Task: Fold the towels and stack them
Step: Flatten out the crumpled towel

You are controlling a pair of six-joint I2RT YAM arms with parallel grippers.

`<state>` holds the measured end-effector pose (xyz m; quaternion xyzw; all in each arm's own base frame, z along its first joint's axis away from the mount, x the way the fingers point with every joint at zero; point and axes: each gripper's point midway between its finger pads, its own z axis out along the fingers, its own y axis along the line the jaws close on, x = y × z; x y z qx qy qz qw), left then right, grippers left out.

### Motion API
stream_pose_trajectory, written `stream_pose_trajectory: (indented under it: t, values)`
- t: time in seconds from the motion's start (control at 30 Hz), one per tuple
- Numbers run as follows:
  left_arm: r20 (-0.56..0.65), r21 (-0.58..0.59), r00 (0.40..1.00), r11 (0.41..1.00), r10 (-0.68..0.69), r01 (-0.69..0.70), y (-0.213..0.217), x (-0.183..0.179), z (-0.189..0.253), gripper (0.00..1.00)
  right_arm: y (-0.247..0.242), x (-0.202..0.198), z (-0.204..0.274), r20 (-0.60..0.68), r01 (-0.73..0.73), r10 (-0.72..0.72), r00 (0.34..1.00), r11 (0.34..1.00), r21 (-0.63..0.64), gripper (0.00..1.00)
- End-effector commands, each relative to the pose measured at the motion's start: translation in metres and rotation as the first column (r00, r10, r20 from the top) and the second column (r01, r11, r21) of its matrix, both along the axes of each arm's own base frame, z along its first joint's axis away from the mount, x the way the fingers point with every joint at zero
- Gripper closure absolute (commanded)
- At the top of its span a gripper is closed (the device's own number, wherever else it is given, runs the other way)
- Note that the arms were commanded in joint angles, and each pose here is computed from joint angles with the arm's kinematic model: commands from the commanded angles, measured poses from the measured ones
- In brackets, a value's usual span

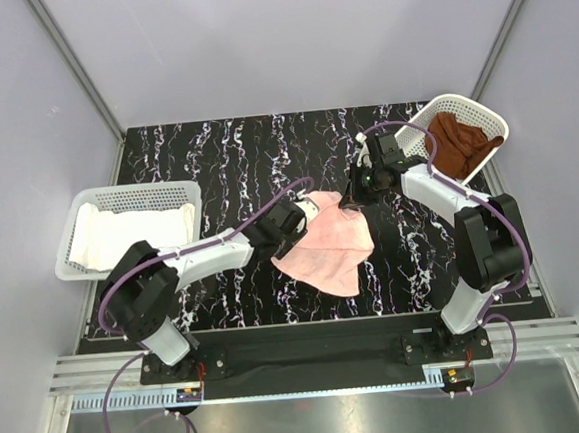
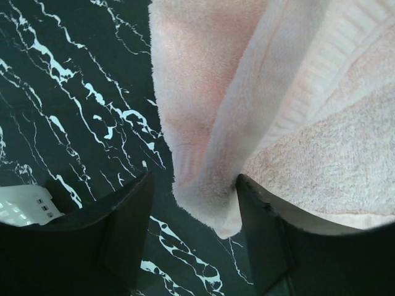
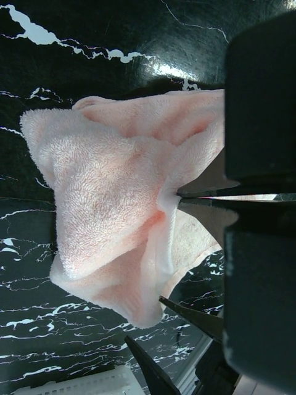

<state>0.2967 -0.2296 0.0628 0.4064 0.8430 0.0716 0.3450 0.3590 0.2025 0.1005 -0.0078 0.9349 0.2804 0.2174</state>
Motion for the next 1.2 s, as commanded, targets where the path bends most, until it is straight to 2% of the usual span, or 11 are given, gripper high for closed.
stream_pose_trajectory:
  t: [0.0,0.1,0.27,0.3,0.4,0.6,0.73,0.8,0.83,0.97,1.17]
  values:
    - [0.07,-0.022,0.995,0.997,0.072,-0.071,0.001,0.012,0.007,0.42,0.003,0.007,0.018,0.053,-0.002,-0.001,0.999,0.999,0.044,1.0]
    - [0.053,-0.044,0.997,0.997,0.064,-0.062,-0.003,0.01,0.007,0.49,0.002,0.006,0.017,0.048,0.0,-0.002,0.999,0.999,0.044,1.0]
    - [0.003,-0.027,0.998,0.998,0.061,-0.06,-0.003,0.004,0.0,0.96,0.002,0.005,0.02,0.056,0.0,-0.002,0.998,0.999,0.045,1.0]
    - [0.008,-0.041,0.997,0.997,0.071,-0.071,-0.006,0.006,0.007,1.0,0.0,0.004,0.02,0.055,0.0,-0.002,0.999,0.999,0.041,1.0]
    - [0.044,-0.052,0.993,0.993,0.109,-0.107,-0.001,0.011,0.036,1.0,-0.005,0.006,0.038,0.091,0.008,-0.009,0.996,1.0,0.012,1.0]
    - [0.189,-0.179,0.963,0.971,0.191,-0.157,0.007,0.033,0.187,1.0,-0.026,0.013,0.162,0.36,0.06,-0.047,0.932,0.998,-0.024,1.0]
    - [0.216,-0.3,0.964,0.95,0.154,-0.085,0.006,0.017,0.287,1.0,-0.023,-0.009,0.277,0.619,-0.044,0.011,0.786,0.998,0.039,1.0]
    - [0.275,-0.415,0.949,0.909,0.157,-0.031,0.006,0.004,0.349,1.0,-0.013,-0.048,0.338,0.791,-0.21,0.074,0.607,0.975,0.07,1.0]
    - [0.277,-0.432,0.951,0.902,0.141,-0.009,0.009,-0.006,0.361,1.0,-0.016,-0.057,0.342,0.814,-0.209,0.059,0.577,0.975,0.078,1.0]
    - [0.366,-0.609,0.93,0.761,0.02,0.223,0.007,-0.067,0.441,1.0,-0.041,-0.126,0.416,0.923,-0.207,-0.019,0.385,0.973,0.106,1.0]
    - [0.431,-0.732,0.892,0.526,-0.137,0.434,-0.001,-0.129,0.491,1.0,-0.047,-0.188,0.47,0.958,-0.301,-0.086,0.274,0.938,0.171,1.0]
